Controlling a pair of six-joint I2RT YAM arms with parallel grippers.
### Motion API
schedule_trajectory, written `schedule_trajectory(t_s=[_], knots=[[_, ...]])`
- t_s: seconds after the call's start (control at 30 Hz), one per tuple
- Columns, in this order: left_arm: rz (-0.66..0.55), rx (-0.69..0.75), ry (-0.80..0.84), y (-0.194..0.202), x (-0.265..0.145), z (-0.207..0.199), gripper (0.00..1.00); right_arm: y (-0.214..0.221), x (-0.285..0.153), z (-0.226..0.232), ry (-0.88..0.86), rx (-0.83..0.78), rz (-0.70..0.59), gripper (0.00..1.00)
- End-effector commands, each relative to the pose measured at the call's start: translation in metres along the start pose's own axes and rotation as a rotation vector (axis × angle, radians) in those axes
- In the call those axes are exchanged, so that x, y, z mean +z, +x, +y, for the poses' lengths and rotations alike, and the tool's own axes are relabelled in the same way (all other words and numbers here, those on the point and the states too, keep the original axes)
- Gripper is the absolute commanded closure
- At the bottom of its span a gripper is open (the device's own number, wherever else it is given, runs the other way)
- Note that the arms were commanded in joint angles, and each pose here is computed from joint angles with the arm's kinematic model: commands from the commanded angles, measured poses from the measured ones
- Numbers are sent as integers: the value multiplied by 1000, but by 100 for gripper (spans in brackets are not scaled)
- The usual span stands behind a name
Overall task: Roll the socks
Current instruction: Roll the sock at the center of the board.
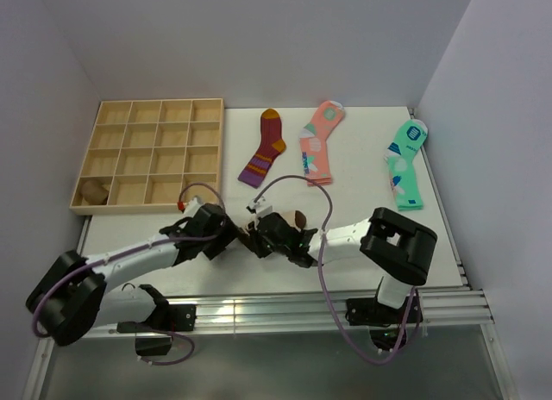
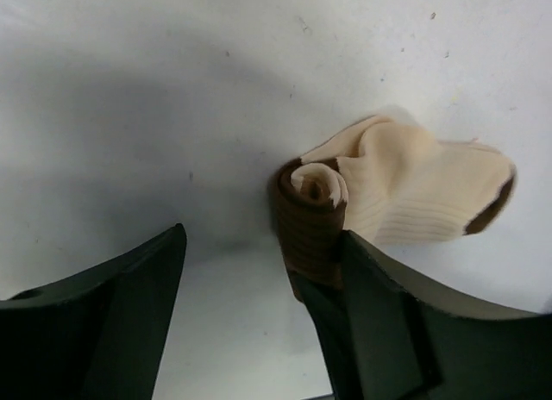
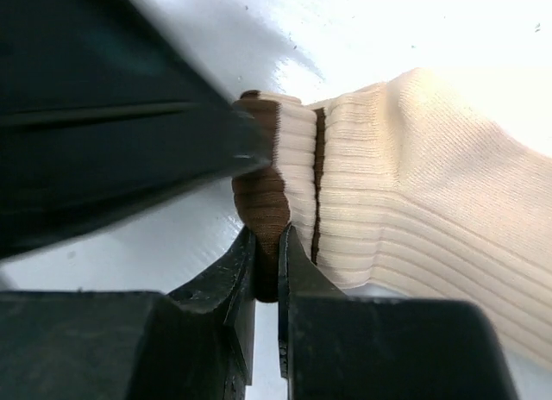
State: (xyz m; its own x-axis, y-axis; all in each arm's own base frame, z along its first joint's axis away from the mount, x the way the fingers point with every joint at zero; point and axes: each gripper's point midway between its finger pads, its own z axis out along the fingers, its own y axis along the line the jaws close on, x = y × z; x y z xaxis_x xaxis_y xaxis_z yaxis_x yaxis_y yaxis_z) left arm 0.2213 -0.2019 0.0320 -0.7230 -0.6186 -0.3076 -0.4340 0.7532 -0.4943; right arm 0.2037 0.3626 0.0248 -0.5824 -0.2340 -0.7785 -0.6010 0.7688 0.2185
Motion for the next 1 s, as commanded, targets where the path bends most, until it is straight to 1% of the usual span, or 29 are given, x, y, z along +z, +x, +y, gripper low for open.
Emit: schedule_trajectory(t_s=[0.0,0.07,0.1,0.13,0.17,0.2,0.23,0.27,0.33,0.37,0.4,0.43,0.47,0.53,0.63,0.7,0.9,0.97], knots=[[-53,-113,65,-3,-7,13,20,14,-11,10,-181,118,100,100],[-78,-159,144,-4,-8,13,19,11,-18,20,-282,171,114,100],[-96,-180,214,-8,-16,4,18,6,-18,15,-296,200,111,100],[-106,-191,260,-9,-19,-1,18,5,-21,20,-346,230,131,100],[-109,-191,273,-7,-17,6,18,3,-21,20,-364,247,130,100],[-125,-206,348,-11,-25,-7,18,0,-22,18,-383,266,129,100],[-131,-194,367,-11,-26,-8,20,-2,-22,20,-405,297,132,100],[-136,-189,379,-10,-25,-6,21,3,-23,24,-448,314,164,100],[-148,-169,437,-11,-29,-15,22,-1,-22,22,-483,367,164,100],[-143,-158,438,-7,-25,-10,23,6,-22,24,-514,386,193,100],[-153,-161,501,-9,-30,-20,23,6,-22,25,-532,422,204,100],[-150,-162,515,-8,-29,-21,24,2,-21,23,-552,440,192,100],[-134,-155,505,-3,-24,-14,25,8,-20,21,-563,461,216,100],[-121,-150,515,0,-22,-16,25,7,-18,16,-562,497,213,100],[-87,-129,460,9,-10,-9,27,14,-13,8,-539,529,228,100],[-70,-142,450,13,-8,-6,28,16,-11,5,-533,549,234,100],[-66,-170,400,18,-2,13,29,32,-6,-7,-478,614,277,100],[-65,-170,397,18,-1,14,29,30,-6,-9,-483,625,267,100]])
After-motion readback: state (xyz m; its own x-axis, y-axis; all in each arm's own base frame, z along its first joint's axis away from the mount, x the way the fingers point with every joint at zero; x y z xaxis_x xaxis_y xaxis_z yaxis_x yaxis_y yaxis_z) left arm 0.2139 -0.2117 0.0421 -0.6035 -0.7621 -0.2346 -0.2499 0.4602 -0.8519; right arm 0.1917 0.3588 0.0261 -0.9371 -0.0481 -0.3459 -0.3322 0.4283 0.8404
